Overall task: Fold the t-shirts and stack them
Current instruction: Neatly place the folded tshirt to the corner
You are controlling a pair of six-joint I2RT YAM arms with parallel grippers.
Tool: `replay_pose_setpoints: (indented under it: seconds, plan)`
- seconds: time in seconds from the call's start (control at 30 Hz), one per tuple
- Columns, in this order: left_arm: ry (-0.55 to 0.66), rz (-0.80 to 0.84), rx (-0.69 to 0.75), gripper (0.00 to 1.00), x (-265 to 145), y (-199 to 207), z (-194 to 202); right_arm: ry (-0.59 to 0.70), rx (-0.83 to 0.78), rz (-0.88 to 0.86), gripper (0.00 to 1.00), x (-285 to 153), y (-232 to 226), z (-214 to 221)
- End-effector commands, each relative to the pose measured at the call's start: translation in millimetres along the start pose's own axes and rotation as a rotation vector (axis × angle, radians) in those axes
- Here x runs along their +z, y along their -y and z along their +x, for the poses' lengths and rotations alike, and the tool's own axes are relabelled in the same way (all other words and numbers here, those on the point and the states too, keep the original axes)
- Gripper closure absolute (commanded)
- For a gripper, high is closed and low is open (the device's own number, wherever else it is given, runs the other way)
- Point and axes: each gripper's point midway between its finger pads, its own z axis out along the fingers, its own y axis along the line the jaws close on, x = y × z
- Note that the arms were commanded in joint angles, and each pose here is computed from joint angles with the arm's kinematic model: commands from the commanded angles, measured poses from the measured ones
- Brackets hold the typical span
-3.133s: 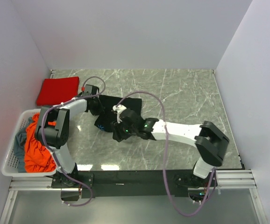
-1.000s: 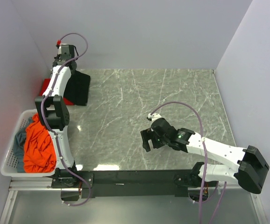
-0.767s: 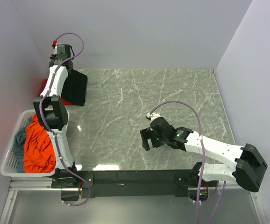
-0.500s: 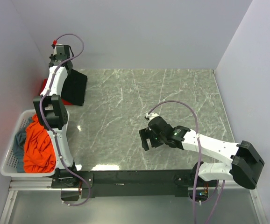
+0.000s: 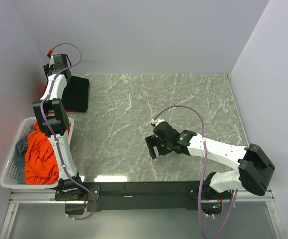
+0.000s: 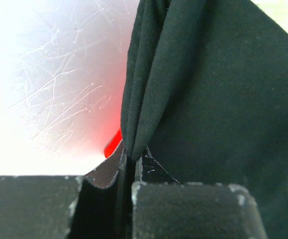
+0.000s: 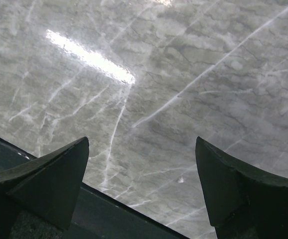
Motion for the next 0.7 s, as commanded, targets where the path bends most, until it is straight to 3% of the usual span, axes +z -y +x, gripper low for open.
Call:
replay_pose_setpoints:
  seconds: [0.0,0.67]
  plan:
    - [0.056,-0.092,-0.055,0.99,7,-24,-16,0.025,-0.01,0.025,0.07,-7,2,-14]
    - [0.027,-0.26,0.043,0.99,50,-31,10,-0.033,-0.025,0.045,0.08,-2,0,-17]
